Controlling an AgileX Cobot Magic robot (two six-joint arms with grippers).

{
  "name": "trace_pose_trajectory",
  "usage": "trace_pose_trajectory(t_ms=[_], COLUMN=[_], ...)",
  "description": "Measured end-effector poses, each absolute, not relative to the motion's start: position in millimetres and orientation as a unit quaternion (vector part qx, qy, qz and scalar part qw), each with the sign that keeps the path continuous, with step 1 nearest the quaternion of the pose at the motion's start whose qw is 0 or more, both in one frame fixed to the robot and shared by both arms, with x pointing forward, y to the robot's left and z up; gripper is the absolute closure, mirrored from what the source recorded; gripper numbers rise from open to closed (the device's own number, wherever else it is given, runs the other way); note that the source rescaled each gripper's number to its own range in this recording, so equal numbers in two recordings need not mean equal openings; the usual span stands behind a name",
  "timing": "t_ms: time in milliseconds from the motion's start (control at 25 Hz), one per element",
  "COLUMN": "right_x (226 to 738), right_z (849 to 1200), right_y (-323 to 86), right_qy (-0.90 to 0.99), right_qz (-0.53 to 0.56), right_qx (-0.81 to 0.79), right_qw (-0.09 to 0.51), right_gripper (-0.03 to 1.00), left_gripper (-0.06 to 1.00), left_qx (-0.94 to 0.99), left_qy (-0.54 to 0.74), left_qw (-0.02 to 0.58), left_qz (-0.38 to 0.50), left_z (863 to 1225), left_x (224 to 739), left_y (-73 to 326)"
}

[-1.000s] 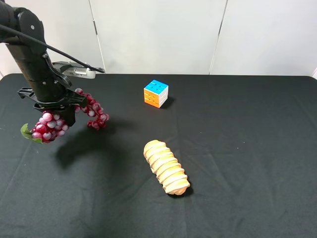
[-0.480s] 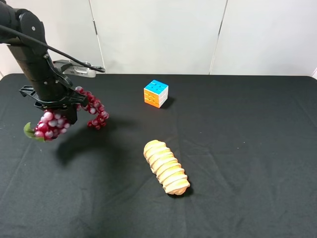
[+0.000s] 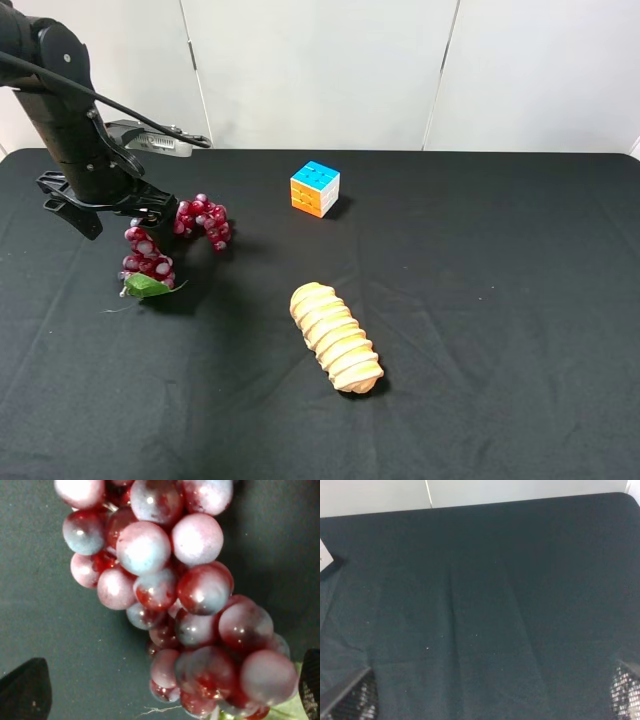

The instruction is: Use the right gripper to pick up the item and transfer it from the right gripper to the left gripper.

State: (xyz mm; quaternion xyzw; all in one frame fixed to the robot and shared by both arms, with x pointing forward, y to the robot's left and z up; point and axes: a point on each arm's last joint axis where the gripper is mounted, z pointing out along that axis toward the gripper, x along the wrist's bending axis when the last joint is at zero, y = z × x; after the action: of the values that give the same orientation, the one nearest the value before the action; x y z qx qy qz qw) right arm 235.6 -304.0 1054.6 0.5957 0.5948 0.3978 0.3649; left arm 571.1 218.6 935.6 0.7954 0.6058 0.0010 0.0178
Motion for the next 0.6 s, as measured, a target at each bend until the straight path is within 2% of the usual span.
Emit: trace_pose_trajectory(t_ms=[200,600], right_x=[235.6,235.6], right_z=[1054.6,1054.6], right_y=[-304.0,-304.0], right_qy=[0.595,0.595], right_qz=[0.398,0.398], right_qx=[0.596,0.596], right_qw=[0.365,0.365], right_gripper=[-0.03,-0.03], left_gripper=[-0.05,-0.06], left_qx=[0.796,0.795], left_qy=[0.605,0.603], left_qw=[0.021,0.057], left_qz=[0.004,0.031], left_z=[946.7,1017.7], left_x=[569.5,548.5], left_y=[219.0,224.0])
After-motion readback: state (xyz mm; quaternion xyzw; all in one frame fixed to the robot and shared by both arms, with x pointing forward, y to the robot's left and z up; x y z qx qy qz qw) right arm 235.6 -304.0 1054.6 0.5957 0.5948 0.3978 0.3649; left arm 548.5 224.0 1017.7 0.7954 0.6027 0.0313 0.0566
